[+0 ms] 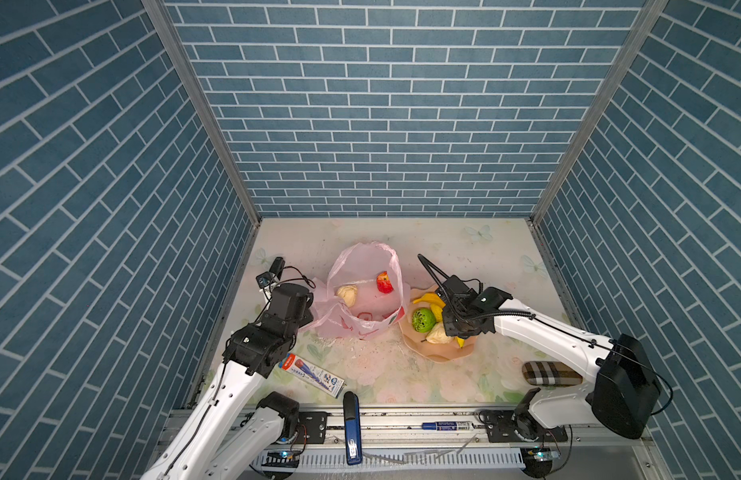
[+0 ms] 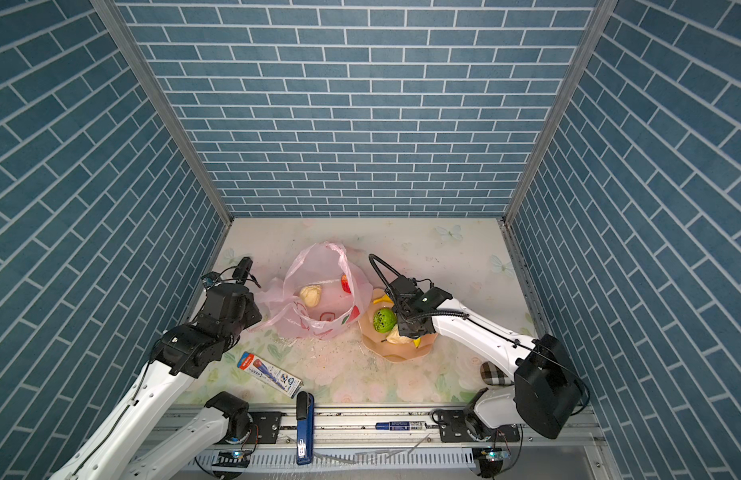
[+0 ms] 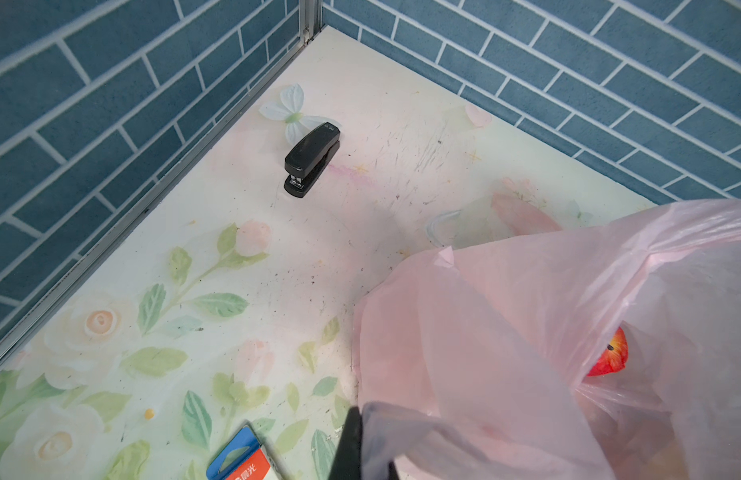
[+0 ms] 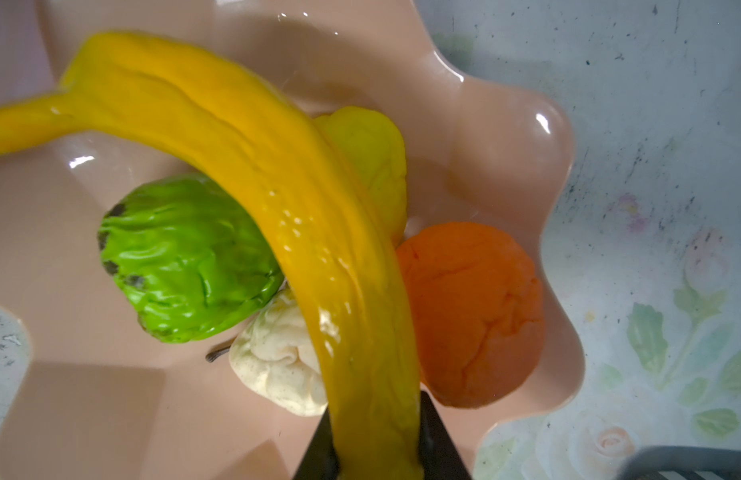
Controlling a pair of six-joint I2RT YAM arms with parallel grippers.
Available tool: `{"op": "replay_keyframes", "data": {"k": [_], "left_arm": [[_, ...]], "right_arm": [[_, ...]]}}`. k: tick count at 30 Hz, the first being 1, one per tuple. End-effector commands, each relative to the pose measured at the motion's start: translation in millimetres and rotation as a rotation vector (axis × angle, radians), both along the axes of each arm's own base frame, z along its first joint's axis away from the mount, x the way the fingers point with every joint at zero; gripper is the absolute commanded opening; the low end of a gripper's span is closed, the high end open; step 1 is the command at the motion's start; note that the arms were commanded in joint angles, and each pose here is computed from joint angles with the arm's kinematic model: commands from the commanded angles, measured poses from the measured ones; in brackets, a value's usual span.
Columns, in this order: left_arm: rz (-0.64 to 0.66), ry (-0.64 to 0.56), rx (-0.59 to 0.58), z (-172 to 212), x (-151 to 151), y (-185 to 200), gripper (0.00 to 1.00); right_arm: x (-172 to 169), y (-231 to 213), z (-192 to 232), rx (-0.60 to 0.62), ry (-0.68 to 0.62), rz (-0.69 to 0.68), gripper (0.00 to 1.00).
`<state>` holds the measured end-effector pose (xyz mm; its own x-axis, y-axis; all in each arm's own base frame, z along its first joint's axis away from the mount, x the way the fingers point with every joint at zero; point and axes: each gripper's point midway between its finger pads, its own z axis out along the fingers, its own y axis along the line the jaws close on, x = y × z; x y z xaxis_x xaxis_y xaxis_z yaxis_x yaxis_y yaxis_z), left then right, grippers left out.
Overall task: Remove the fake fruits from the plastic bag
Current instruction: 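Open the right gripper to release the banana into the bowl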
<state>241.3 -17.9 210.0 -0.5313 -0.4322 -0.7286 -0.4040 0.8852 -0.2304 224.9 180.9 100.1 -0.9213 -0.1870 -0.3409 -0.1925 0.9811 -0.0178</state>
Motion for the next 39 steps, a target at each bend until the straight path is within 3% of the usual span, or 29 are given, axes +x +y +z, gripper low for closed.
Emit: {"op": "replay_keyframes", "data": {"k": [1,25,39], "left_arm": [[0.007,0.016,0.015,-5,-2,3,0.01],[0.006,0.021,0.015,-8,-2,3,0.01],[-0.003,0.014,0.009,-6,1,0,0.02]], "right_arm": [[-7,-10,-12,-0.046,0.027,-0.042,0.24],[-4,-4,-12,-0.036,0.025,-0.037,0.42],[2,1,20,0.028,-0.045,-0.020,0.56]]}}
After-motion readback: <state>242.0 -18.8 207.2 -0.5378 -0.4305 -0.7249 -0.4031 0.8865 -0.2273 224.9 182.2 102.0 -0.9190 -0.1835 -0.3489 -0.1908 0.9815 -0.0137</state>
